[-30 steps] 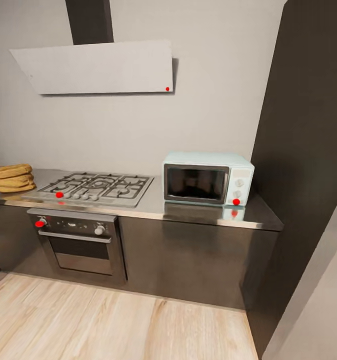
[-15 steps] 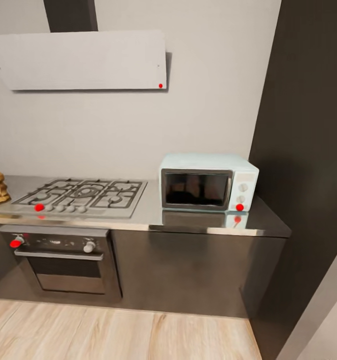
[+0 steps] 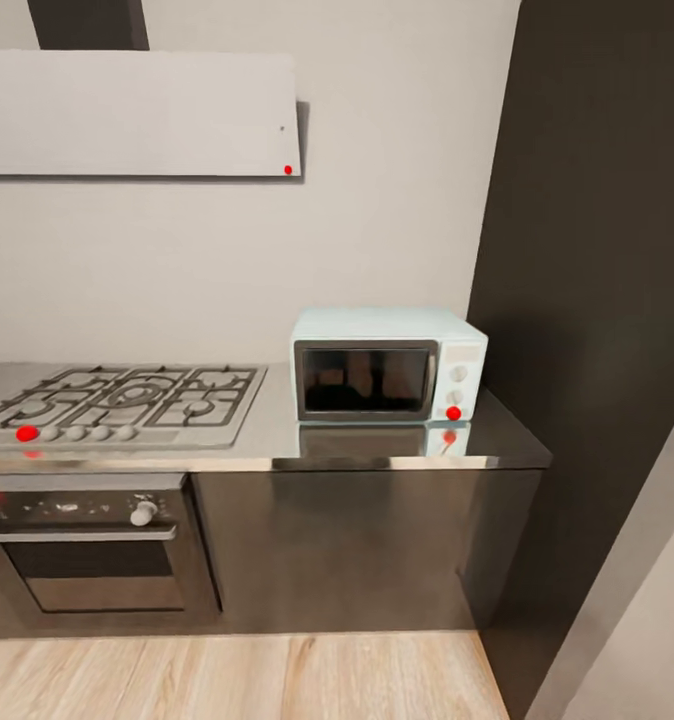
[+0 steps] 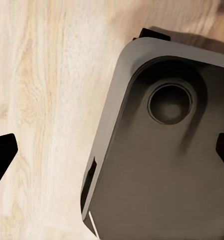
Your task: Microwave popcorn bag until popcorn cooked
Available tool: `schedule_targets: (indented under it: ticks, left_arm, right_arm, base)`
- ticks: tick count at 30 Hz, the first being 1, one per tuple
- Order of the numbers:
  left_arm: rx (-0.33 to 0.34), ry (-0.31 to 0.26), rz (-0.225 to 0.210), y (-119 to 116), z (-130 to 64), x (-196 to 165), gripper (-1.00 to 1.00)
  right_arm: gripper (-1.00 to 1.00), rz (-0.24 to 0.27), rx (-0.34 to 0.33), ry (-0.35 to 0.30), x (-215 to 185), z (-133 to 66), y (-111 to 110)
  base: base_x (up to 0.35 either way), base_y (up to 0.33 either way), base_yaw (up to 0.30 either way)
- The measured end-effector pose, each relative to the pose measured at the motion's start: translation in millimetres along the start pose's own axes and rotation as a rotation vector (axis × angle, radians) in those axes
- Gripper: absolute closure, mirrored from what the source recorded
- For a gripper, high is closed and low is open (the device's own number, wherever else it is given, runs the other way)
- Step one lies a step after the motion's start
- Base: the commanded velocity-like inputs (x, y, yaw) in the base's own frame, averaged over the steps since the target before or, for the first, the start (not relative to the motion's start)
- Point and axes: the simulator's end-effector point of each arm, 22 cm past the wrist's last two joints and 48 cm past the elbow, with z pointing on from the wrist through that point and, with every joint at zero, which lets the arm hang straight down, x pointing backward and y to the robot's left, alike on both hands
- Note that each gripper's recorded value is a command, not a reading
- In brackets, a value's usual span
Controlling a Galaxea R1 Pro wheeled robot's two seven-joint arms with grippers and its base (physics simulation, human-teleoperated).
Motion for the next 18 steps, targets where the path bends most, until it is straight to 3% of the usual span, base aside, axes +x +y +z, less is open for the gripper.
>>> schedule_targets:
  ticks: [4, 5, 7, 9, 14, 17, 18]
  left_arm:
    - [0.000, 0.004, -0.002, -0.8, 0.0, 1.1, -1.00]
    - [0.002, 0.007, 0.001, -3.1, 0.0, 2.4, -1.00]
    - [0.001, 0.008, -0.001, -3.3, 0.0, 2.6, -1.00]
    - [0.001, 0.008, -0.003, -2.9, 0.0, 2.6, -1.00]
    - [-0.002, 0.008, -0.003, -2.0, -5.0, 2.3, -1.00]
    - [-0.003, 0.009, -0.003, -1.4, -10.0, 2.1, -1.00]
    - [-0.003, 0.009, -0.003, -1.2, -11.7, 2.0, -1.00]
  right_arm:
    - [-1.00, -0.011, -0.002, -0.005, -3.0, 0.2, 0.6]
    - [-1.00, -0.020, -0.002, -0.109, -52.9, -0.6, 0.9]
    - [-1.00, -0.019, -0.003, -0.233, -111.2, -8.2, 1.6]
    - [-1.00, -0.018, -0.003, -0.391, -184.1, -28.4, 2.4]
    - [-1.00, -0.013, -0.009, -0.651, -294.7, -90.6, 4.6]
    - [-1.00, -0.012, -0.013, -0.773, -335.4, -127.0, 5.8]
    - [-1.00, -0.017, -0.018, -0.849, -356.2, -148.3, 8.7]
  base:
    - [0.007, -0.006, -0.003]
    - [0.000, 0.000, 0.000]
    - [0.000, 0.000, 0.000]
    - [0.000, 0.000, 0.000]
    - [0.000, 0.000, 0.000]
    - [0.000, 0.000, 0.000]
    - [0.000, 0.000, 0.000]
